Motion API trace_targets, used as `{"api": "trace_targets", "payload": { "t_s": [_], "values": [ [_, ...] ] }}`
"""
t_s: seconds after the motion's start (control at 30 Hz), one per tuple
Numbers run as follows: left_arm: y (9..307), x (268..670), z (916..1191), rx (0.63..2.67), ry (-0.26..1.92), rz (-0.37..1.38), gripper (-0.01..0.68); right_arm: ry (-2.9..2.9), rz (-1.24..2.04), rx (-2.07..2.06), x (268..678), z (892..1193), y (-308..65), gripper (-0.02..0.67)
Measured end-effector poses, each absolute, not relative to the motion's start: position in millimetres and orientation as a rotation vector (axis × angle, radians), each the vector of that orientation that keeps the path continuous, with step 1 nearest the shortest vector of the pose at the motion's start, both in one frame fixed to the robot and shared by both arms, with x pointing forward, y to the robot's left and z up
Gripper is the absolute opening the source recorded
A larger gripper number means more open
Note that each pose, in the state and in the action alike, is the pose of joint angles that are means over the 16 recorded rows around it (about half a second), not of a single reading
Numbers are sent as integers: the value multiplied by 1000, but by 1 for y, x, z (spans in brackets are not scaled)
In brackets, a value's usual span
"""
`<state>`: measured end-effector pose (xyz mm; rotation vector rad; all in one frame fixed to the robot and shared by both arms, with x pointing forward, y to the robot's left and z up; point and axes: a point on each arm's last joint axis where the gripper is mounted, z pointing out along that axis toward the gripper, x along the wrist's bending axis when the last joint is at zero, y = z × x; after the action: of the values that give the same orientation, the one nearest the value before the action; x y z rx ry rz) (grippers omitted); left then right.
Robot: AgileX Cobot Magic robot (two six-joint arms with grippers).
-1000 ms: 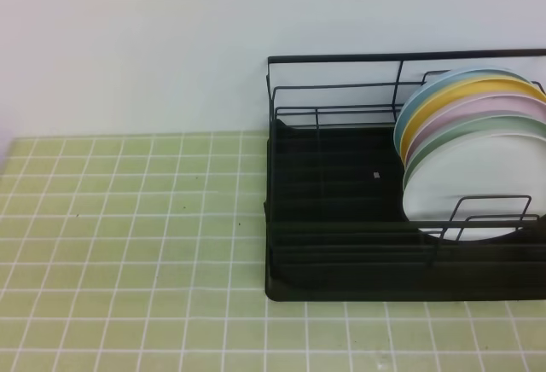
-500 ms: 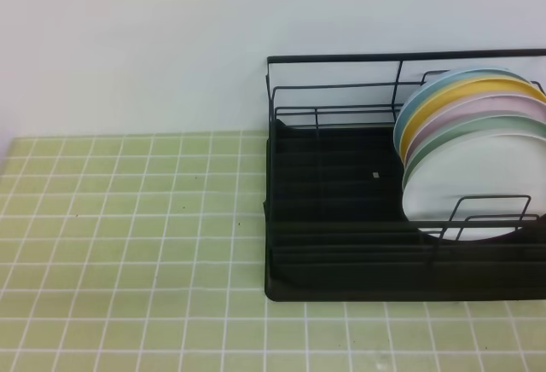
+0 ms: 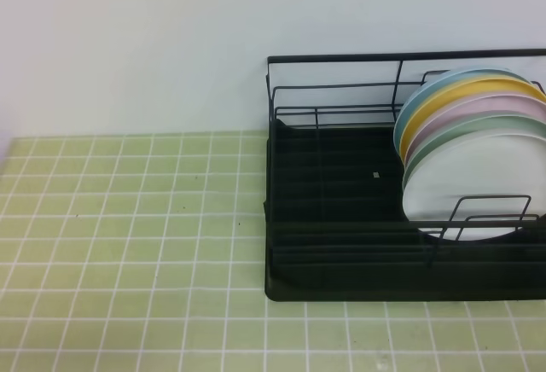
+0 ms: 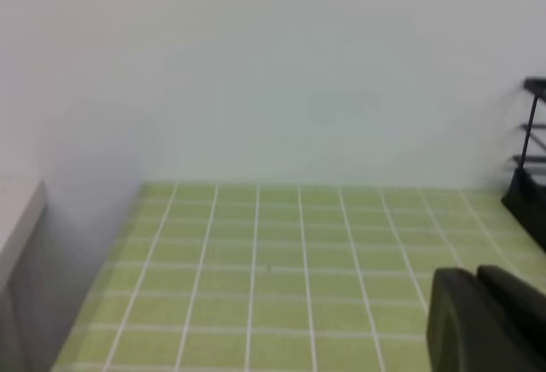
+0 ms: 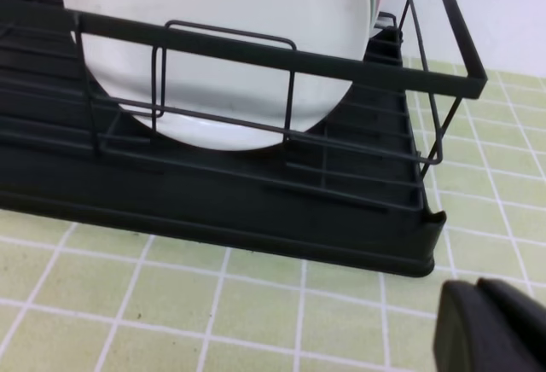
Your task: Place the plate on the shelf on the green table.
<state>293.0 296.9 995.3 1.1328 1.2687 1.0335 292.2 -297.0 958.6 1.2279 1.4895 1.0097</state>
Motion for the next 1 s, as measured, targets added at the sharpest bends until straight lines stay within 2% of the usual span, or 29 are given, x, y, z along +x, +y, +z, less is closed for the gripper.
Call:
{"api": "trace_targets", "payload": {
  "t_s": [0.37, 1.0],
  "values": [
    [296, 294, 971, 1222, 1288, 1020, -2, 1489, 1010, 1228, 292, 959, -297, -3],
    [295, 292, 961, 1325, 1348, 956, -2, 1491, 1008, 1229, 292, 958, -297, -3]
  ]
}}
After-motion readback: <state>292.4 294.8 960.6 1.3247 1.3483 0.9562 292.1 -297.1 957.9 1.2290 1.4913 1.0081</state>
